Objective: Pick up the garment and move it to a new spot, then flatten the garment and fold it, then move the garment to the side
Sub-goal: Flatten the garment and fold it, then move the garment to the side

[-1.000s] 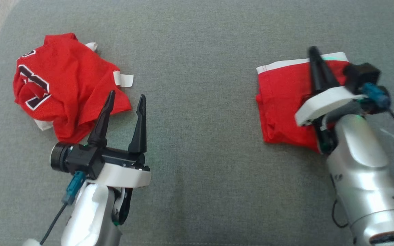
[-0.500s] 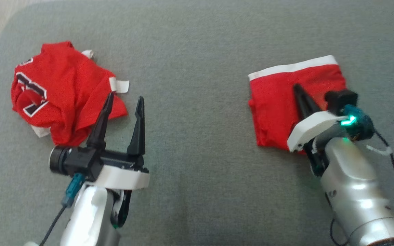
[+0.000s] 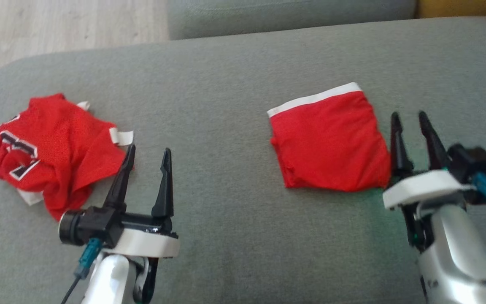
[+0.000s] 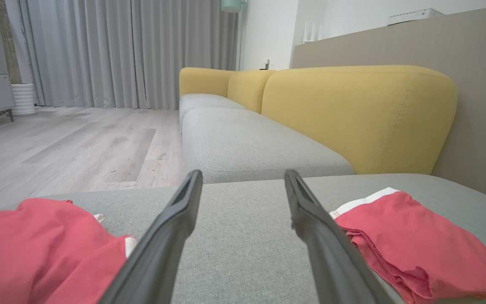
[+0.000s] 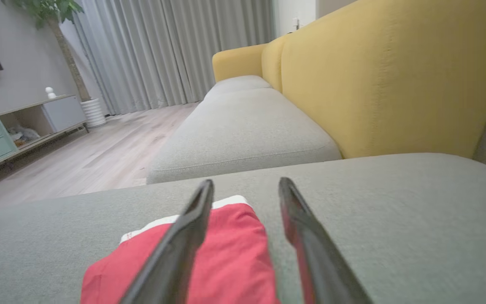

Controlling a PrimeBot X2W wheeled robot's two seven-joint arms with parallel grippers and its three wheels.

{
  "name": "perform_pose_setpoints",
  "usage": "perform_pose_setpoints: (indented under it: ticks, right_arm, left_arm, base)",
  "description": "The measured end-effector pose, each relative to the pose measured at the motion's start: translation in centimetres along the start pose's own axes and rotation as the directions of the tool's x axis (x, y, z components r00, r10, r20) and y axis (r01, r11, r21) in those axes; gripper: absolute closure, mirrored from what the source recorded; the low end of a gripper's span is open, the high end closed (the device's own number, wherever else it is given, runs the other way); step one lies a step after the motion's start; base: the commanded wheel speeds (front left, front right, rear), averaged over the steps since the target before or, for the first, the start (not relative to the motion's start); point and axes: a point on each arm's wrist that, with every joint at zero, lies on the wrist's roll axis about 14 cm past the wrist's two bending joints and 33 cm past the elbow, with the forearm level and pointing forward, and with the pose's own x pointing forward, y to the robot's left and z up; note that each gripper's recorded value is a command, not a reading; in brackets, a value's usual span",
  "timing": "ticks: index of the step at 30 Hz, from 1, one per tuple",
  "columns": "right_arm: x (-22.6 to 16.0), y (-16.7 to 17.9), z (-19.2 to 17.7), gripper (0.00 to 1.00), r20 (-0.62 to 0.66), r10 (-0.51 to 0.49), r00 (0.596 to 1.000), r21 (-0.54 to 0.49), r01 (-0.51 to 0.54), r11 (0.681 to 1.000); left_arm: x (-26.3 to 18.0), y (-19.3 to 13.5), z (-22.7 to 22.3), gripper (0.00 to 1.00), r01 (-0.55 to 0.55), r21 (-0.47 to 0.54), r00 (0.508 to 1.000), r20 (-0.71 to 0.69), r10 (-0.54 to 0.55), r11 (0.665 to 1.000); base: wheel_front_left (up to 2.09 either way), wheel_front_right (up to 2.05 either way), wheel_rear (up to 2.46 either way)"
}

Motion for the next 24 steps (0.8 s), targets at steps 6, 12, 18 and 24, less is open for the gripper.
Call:
perform_pose_setpoints:
  ticks: [6,12,18,24]
  right_arm:
    - [-3.0,-0.9,-1.2,0.0,-0.019,-0.026,0.999,-0.018,0.026,1.0]
    - [-3.7,-0.8,-2.2,0.0,-0.042,-0.033,0.999,-0.001,0.033,0.999]
    - [-2.0,-0.4,-2.0,0.0,-0.035,-0.017,0.999,-0.006,0.017,1.0]
    - [1.9,-0.3,-2.6,0.0,-0.1,-0.011,0.995,-0.003,0.011,1.0]
  left_arm:
    - [-0.1,-0.5,-1.1,0.0,0.012,-0.006,0.999,-0.032,-0.013,1.0]
    - [0.0,-0.3,-1.8,0.0,0.01,-0.011,0.999,-0.05,-0.01,1.0]
    - [0.0,0.1,-2.6,0.0,0.005,-0.018,0.997,-0.071,-0.006,1.0]
    - [1.0,1.0,-2.8,0.0,-0.005,-0.008,0.997,-0.071,0.004,1.0]
  base:
    - [0.0,0.0,0.0]
    - [0.0,0.0,0.0]
    - [0.0,0.0,0.0]
    - [0.0,0.0,0.0]
